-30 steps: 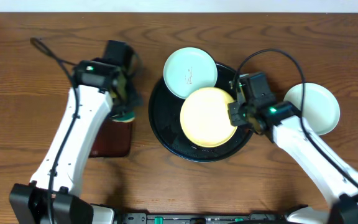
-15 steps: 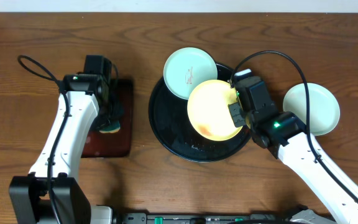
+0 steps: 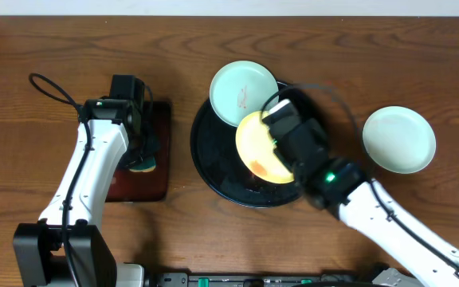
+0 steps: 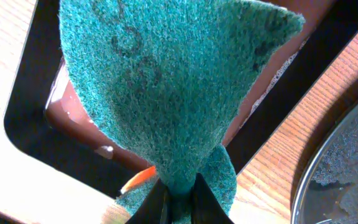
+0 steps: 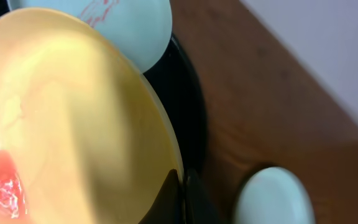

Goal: Clean dirty plates on tray and stack at the side
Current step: 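Lift the yellow plate upright off the black tray with the right gripper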

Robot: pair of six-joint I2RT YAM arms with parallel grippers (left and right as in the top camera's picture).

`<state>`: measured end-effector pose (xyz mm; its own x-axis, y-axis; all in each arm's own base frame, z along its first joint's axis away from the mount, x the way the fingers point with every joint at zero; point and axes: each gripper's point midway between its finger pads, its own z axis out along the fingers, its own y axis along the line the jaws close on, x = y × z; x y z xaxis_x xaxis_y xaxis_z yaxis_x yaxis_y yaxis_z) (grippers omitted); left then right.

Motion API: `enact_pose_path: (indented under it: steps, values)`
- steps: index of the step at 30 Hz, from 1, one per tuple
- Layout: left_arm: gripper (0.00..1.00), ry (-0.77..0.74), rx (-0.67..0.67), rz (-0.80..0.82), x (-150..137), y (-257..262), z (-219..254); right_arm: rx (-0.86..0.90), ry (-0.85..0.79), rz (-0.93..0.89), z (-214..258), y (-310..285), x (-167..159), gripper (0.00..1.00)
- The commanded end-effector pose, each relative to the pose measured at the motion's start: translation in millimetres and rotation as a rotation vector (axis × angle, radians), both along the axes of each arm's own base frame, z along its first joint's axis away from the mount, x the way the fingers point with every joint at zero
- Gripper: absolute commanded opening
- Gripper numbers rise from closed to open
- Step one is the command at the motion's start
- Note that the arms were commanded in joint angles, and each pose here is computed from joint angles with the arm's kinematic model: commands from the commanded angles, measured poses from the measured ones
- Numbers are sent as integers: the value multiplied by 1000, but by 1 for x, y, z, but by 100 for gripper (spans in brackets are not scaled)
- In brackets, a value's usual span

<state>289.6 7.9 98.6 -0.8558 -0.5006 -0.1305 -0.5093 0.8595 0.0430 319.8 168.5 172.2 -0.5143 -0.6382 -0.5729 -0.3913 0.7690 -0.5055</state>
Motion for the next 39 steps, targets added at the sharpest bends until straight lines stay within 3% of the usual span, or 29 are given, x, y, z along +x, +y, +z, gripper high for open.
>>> enact_pose_path:
  steps: [1,13,39]
  values:
    - [8,-5,2,-7,-1,1,1,-164,-146,-42,29,-7,-3,1]
    - [8,-4,2,-7,-1,1,1,-281,-312,-72,58,5,-22,1]
    - [8,1,2,-7,-2,1,1,-265,-336,-64,64,11,-21,1]
